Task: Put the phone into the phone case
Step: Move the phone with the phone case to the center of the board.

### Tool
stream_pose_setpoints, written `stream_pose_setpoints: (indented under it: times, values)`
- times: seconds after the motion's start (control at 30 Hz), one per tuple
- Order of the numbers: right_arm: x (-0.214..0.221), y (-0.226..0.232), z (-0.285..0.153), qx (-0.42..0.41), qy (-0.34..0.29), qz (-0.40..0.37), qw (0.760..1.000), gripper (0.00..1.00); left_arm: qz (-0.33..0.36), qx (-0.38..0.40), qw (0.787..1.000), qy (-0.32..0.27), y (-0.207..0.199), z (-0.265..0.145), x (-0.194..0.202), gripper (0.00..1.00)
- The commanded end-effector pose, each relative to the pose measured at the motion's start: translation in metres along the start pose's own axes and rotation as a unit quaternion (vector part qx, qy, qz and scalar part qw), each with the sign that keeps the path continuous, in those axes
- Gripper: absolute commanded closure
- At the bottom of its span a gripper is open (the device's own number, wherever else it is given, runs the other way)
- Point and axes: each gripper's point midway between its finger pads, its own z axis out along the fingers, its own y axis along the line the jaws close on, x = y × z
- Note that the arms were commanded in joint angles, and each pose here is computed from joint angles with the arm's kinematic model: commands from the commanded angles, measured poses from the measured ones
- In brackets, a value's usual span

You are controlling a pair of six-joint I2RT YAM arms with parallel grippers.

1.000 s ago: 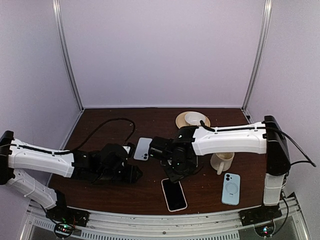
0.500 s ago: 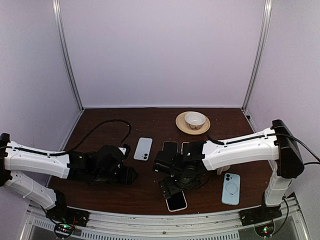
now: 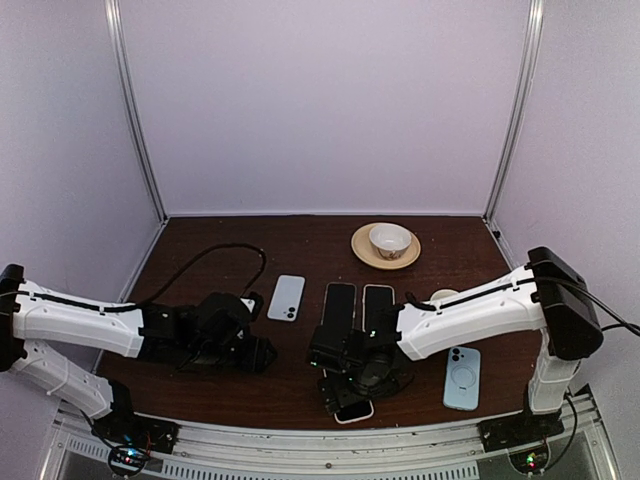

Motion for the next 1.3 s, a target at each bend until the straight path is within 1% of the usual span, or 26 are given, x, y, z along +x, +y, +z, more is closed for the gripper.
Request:
stream_pose_setpoints:
  times: [0.0, 0.1, 0.17, 0.23, 0.43, 0.53, 0.6, 0.67, 0.8, 0.93, 1.1, 1.17, 1.27]
  values:
    - [-0.002, 0.02, 0.011, -0.021, -0.002, 0.006, 1.0, 0.01, 0.006, 0.011, 1.0, 0.002, -0.003, 0.004, 0.003, 0.49]
    - [-0.004, 0.021, 0.013, -0.013, 0.0, 0.006, 1.0, 0.01, 0.005, 0.01, 1.0, 0.001, -0.002, 0.004, 0.004, 0.48]
    - [-0.005, 0.015, 0.015, 0.01, -0.003, 0.009, 1.0, 0.01, 0.006, 0.008, 1.0, 0.0, -0.001, 0.003, 0.004, 0.48]
    - [-0.011, 0.01, 0.013, 0.032, -0.02, 0.014, 0.999, 0.02, 0.005, 0.009, 1.0, -0.002, -0.001, 0.003, 0.003, 0.48]
    - [-0.022, 0.009, 0.008, 0.031, -0.062, 0.057, 0.996, 0.25, 0.007, 0.008, 1.0, 0.001, 0.0, 0.004, 0.005, 0.48]
    - [-0.027, 0.014, 0.004, 0.019, -0.084, 0.077, 0.993, 0.33, 0.009, 0.006, 1.0, -0.004, 0.001, 0.001, 0.003, 0.48]
    - [-0.03, 0.02, 0.0, 0.01, -0.097, 0.087, 0.991, 0.43, 0.012, 0.002, 1.0, -0.011, 0.003, -0.002, 0.001, 0.47]
    - [-0.034, 0.026, -0.005, 0.005, -0.109, 0.093, 0.99, 0.51, 0.019, -0.004, 1.0, -0.02, 0.005, -0.007, -0.004, 0.46]
    - [-0.042, 0.037, -0.016, -0.005, -0.126, 0.103, 0.987, 0.6, 0.049, -0.016, 0.998, -0.029, 0.01, -0.017, -0.011, 0.43]
    - [-0.051, 0.057, -0.024, -0.041, -0.137, 0.115, 0.983, 0.65, 0.06, -0.032, 0.997, -0.021, 0.019, -0.025, -0.014, 0.42]
    - [-0.068, 0.088, -0.029, -0.067, -0.146, 0.107, 0.981, 0.67, 0.067, -0.048, 0.996, -0.031, 0.035, -0.044, -0.028, 0.39]
    - [-0.073, 0.1, -0.026, -0.076, -0.146, 0.111, 0.98, 0.68, 0.061, -0.057, 0.996, -0.038, 0.045, -0.053, -0.035, 0.35]
    - [-0.083, 0.122, -0.017, -0.112, -0.154, 0.139, 0.972, 0.69, 0.054, -0.072, 0.995, -0.052, 0.061, -0.067, -0.046, 0.31]
